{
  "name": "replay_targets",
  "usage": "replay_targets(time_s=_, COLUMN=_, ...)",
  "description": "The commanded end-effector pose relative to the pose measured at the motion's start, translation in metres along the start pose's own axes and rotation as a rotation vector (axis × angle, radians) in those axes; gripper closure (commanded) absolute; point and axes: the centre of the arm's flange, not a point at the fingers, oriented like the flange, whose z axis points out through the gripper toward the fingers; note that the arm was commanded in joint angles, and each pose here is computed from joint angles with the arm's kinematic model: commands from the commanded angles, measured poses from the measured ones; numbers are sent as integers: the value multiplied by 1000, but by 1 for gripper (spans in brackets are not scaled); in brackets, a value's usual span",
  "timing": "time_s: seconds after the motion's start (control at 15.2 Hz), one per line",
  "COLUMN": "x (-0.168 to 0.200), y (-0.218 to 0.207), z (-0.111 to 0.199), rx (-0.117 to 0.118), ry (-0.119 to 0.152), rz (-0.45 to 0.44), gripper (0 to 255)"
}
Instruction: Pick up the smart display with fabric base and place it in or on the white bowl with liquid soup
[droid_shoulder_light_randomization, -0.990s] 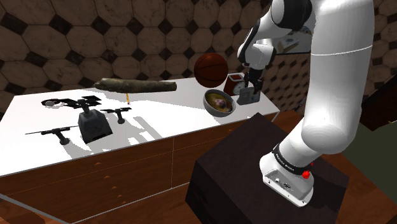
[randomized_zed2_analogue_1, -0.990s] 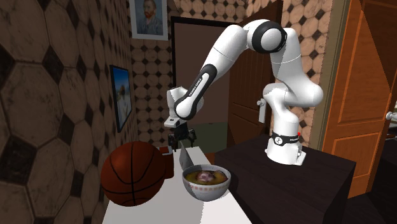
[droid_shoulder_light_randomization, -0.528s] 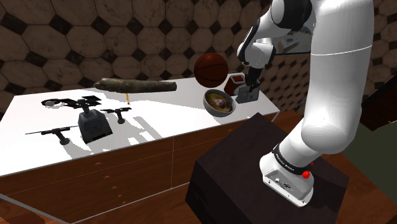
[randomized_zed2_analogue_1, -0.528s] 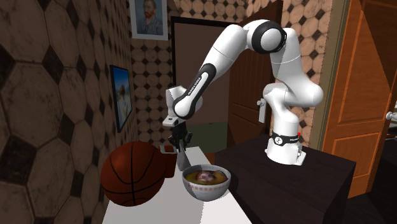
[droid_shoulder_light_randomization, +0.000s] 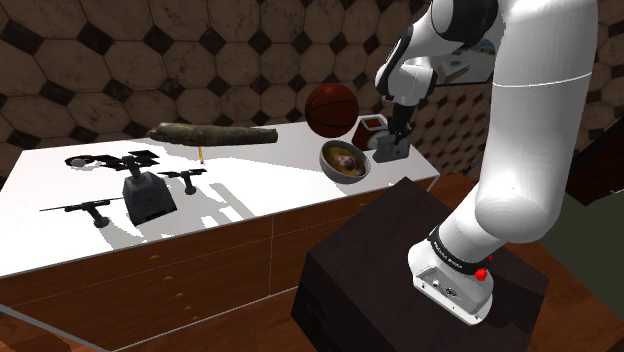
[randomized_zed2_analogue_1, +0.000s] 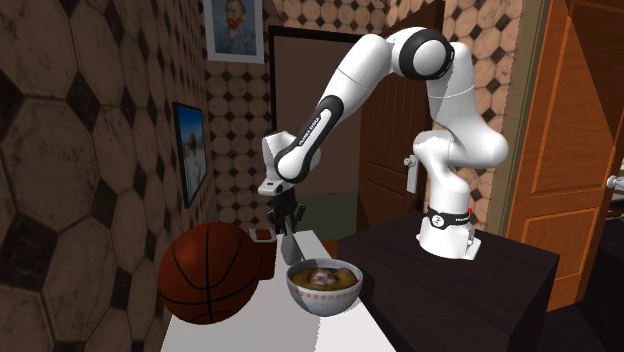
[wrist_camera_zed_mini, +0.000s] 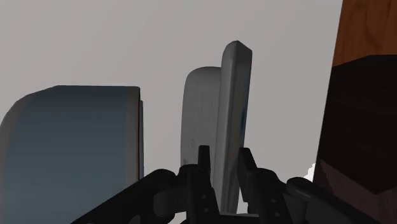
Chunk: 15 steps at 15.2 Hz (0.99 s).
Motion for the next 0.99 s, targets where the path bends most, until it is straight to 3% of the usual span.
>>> replay_targets(time_s=0.0, x=-1, y=-2, z=-9, rx=2, ry=0, rz=0, gripper=255)
replay_targets(time_s=0.92, x=-6, y=-11, z=-82, rx=2, ry=0, rz=0, gripper=255)
